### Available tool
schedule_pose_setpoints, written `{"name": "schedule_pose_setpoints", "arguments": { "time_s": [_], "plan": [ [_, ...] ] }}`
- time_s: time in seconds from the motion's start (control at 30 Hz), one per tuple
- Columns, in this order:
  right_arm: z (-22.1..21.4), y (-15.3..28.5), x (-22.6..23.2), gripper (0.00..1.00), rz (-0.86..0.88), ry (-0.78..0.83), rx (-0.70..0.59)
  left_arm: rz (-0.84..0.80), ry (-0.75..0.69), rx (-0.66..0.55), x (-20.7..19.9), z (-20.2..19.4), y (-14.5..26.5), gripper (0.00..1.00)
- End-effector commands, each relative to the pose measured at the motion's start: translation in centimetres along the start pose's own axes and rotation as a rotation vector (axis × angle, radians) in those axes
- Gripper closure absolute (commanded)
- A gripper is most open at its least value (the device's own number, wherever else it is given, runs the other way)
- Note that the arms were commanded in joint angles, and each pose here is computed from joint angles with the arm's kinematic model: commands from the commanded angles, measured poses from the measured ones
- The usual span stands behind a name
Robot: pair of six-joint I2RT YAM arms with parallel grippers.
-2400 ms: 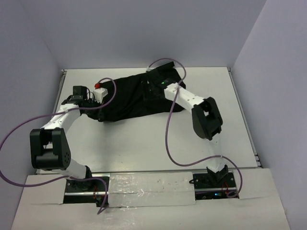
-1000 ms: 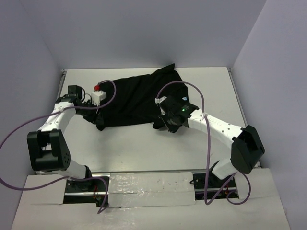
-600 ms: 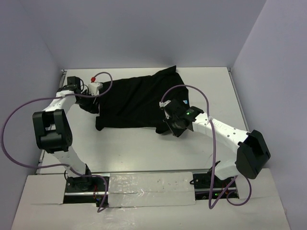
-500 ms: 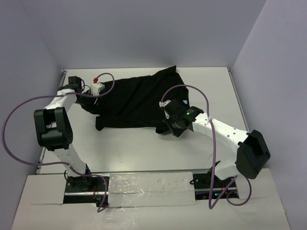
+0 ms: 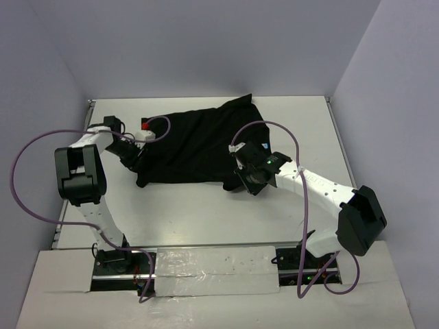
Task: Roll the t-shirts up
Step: Flatten out the T-shirt at the center of the board.
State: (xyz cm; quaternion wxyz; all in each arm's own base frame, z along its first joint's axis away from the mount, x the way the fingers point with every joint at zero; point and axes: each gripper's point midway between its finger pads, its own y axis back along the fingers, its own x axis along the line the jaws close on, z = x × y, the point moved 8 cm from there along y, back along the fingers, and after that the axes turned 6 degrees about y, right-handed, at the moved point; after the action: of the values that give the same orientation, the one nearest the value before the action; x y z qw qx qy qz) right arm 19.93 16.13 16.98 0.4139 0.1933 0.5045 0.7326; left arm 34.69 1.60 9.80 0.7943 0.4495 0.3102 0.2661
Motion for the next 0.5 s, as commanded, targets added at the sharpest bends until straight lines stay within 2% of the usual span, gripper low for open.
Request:
{"name": "schedule_pose_setpoints", "arguments": {
  "time_s": [0.0,0.17,0.3,0.37,0.4,0.43,0.47],
  "plan": [
    [0.4,-0.1,-0.5,1.00,-0.025,-0.010,-0.024,-0.067,-0.039,0.013,-0.9,-0.7,0.0,0.50],
    [0.1,0.0,-0.7,1.00,-0.031,-0.027,-0.027,-0.106,-0.025,0.081,-1.3,-2.6,-0.6,0.51],
    [0.1,0.2,-1.1,1.00,-0.039,-0.034,-0.036,-0.064,-0.023,0.074,-0.8,-2.9,-0.7,0.52],
    [0.2,0.3,-1.4,1.00,-0.043,-0.043,-0.042,-0.048,0.009,0.036,-0.4,-2.3,-0.9,0.70],
    [0.2,0.3,-1.5,1.00,-0.044,-0.046,-0.045,-0.053,0.039,0.012,-0.5,-1.9,-1.0,0.90],
    [0.3,0.3,-1.6,1.00,-0.046,-0.054,-0.046,-0.046,0.050,-0.003,-0.5,-1.6,-1.0,0.99],
    [0.3,0.5,-1.7,1.00,-0.048,-0.056,-0.051,-0.027,0.048,-0.027,-0.2,-1.4,-1.2,1.00]
  ]
}}
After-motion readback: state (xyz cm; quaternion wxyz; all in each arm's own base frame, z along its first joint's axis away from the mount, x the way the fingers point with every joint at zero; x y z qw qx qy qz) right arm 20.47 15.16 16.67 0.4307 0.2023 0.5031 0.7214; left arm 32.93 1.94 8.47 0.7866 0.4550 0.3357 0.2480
